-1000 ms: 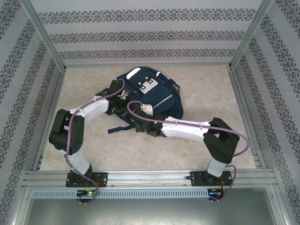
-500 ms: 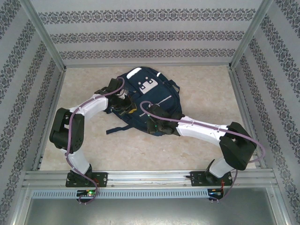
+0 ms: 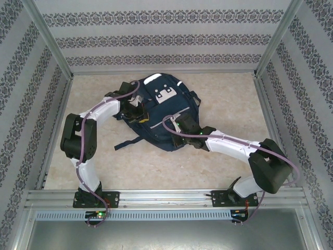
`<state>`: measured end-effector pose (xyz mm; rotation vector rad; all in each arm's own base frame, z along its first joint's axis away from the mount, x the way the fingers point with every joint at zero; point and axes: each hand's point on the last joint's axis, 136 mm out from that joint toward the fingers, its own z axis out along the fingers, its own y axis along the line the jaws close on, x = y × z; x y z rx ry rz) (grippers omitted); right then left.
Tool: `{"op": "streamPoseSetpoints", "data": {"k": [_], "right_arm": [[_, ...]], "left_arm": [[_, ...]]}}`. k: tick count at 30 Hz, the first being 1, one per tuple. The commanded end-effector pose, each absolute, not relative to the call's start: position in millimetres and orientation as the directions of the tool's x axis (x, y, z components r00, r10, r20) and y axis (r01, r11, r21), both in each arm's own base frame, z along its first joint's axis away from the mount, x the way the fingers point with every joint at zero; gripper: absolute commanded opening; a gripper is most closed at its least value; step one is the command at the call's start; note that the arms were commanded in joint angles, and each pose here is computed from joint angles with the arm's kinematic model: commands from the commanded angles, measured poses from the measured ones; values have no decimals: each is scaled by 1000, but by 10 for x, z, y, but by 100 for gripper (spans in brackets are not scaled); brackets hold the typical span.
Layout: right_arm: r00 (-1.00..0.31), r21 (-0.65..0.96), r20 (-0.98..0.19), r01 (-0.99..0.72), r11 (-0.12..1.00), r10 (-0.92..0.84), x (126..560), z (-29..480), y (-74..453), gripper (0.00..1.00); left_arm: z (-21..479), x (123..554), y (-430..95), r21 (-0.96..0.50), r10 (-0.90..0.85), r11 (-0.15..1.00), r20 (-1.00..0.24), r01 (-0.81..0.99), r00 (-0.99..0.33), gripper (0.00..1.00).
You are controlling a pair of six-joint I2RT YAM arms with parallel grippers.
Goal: Pack books, pencil case, and school supplies into a backpack
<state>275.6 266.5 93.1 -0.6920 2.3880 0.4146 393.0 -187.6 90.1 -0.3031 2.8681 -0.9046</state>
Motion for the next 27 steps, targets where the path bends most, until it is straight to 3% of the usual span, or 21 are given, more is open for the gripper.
{"op": "streamPoseSetpoints", "data": {"k": [1,2,4,8,12,19,24,27], "right_arm": [[-583,150,-690,-695,703,-429,2436,1186,3019,0],[-581,161,-696,-698,698,-422,2398,1239,3112,0],[-588,187,-696,-702,687,-412,2335,1263,3286,0],[-620,236,-681,-691,684,-391,2390,1134,3523,0],[-635,260,-664,-691,675,-395,2397,1082,3641,0],[-696,339,-575,-682,648,-431,2178,872,3640,0],[-716,323,-540,-661,677,-442,2193,701,3600,1],[-740,326,-503,-641,695,-447,2232,660,3639,10]], "left_arm": [[912,4358,-1669,-490,-154,871,-216,-30,-964,0],[915,4492,-1632,-460,-145,888,-260,-9,-955,9],[965,4695,-1557,-423,-130,906,-308,13,-942,39],[1264,4785,-1359,-360,-150,933,-343,-18,-927,55],[1390,4355,-1087,-270,-207,955,-310,-122,-928,61],[1139,3433,-1349,-424,-354,868,-165,-258,-921,63],[996,3390,-1433,-458,-412,837,-167,-299,-896,65],[956,3427,-1525,-493,-423,815,-144,-305,-895,65]]}}
